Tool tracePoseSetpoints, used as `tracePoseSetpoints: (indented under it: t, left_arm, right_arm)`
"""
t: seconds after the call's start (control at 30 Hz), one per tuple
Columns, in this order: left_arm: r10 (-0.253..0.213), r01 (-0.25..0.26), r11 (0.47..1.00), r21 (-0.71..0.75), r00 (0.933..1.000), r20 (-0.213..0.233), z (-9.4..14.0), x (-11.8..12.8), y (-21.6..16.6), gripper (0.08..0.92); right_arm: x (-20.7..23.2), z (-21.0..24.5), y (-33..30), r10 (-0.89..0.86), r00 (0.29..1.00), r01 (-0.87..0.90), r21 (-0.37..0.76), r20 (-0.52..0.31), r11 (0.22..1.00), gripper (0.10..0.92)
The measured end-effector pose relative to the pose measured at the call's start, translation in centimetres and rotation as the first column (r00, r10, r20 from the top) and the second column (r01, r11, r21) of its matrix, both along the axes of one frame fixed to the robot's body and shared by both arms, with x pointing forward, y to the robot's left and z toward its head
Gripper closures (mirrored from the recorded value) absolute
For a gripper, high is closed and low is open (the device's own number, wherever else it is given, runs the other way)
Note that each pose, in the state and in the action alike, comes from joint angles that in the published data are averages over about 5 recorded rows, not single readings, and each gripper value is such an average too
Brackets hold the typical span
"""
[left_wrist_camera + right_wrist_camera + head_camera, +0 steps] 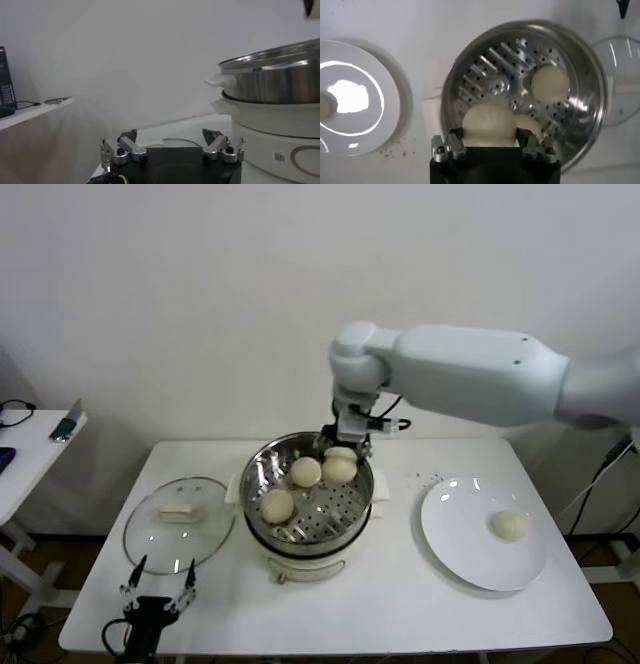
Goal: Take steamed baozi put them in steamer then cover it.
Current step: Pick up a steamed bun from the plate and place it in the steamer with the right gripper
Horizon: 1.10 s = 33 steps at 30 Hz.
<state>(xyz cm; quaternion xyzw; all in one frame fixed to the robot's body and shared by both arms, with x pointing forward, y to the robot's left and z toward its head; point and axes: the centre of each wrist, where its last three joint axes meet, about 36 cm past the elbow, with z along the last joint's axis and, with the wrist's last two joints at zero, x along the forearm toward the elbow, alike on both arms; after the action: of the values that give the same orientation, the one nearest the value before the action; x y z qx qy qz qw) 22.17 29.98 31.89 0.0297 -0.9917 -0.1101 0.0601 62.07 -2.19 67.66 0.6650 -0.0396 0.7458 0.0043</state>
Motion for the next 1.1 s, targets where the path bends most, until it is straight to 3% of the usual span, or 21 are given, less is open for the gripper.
tracePoseSetpoints:
  t: [0.63,0.87,1.1]
  left_arm:
    - [0.010,-0.010,1.000,-0.018,1.0000,-0.001,-0.6,0.3,0.0,0.177]
    - [0.012,-0.012,1.000,-0.019,0.9999,-0.004,-0.8,0.2,0.1,0.177]
    - [0.013,-0.013,1.000,-0.020,0.9999,-0.002,-0.7,0.3,0.0,0.177]
  right_arm:
    - [-3.0,-7.5,5.7,0.126,0.987,-0.134,-0.080,-0.103,0.988,0.307]
    - [-2.9,-7.8,5.8,0.139,0.986,-0.147,-0.089,-0.088,0.985,0.214]
    - [-2.2,-6.3,5.1,0.134,0.990,-0.137,-0.072,-0.050,0.988,0.200]
